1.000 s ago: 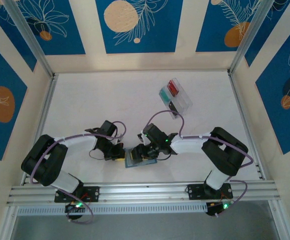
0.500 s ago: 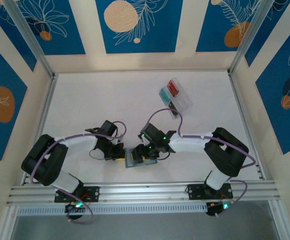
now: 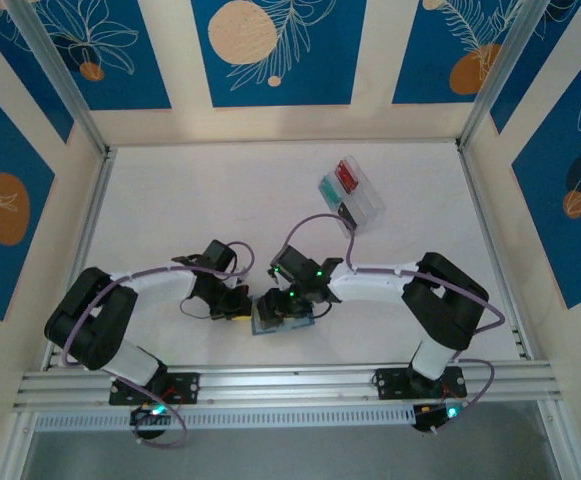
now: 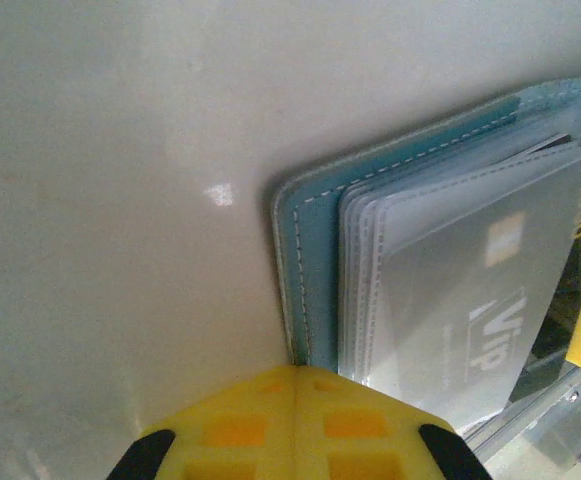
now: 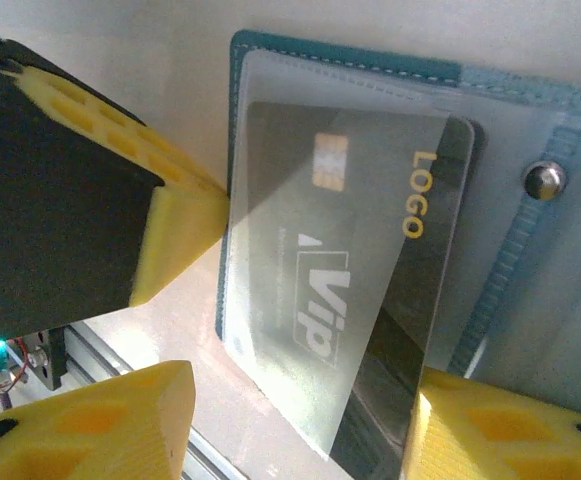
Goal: Put the credit cards into the card holder
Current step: Insert the credit card into the card slot.
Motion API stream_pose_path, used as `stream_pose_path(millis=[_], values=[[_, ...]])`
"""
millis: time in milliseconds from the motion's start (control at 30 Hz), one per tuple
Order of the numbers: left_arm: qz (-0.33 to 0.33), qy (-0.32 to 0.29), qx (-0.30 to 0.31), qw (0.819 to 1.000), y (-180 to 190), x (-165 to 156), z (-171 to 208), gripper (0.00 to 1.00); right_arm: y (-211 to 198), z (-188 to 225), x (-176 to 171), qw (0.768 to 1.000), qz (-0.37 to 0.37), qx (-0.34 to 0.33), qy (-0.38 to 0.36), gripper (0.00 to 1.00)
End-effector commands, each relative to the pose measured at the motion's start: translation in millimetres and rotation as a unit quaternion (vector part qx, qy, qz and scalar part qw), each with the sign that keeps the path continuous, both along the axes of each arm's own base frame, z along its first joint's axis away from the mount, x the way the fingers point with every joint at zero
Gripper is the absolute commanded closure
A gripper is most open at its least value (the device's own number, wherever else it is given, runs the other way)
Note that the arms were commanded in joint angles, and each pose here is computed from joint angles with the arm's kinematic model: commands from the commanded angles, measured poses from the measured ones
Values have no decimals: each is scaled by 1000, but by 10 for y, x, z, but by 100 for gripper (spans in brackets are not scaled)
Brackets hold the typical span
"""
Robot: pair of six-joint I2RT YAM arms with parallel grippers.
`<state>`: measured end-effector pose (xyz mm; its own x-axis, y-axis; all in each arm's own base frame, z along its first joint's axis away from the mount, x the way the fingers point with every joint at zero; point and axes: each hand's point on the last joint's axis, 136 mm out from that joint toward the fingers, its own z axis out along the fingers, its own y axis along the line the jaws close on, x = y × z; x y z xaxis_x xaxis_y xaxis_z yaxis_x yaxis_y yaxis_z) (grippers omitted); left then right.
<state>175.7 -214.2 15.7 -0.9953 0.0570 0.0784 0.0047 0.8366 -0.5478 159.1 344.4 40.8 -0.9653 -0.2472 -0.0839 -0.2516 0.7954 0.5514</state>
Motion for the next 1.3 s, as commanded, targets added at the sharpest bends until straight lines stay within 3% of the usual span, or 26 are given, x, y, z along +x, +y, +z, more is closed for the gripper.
stream_pose_path(millis=[0,367,800,1267], values=[[-8,-5,13,1000,6,1,-35,100,50,9,1,1000,11,-14,-6,45],[-6,-3,16,1000,27,-21,-74,100,-301,-28,-5,990,-2,-136,-25,38],[-6,-5,15,1000,29,-23,-68,100,-143,-92,-153,993,10,-118,8,42],[-7,-7,10,1000,-11,-49,-72,100,-76,-29,-122,989,-9,-148,2,64]])
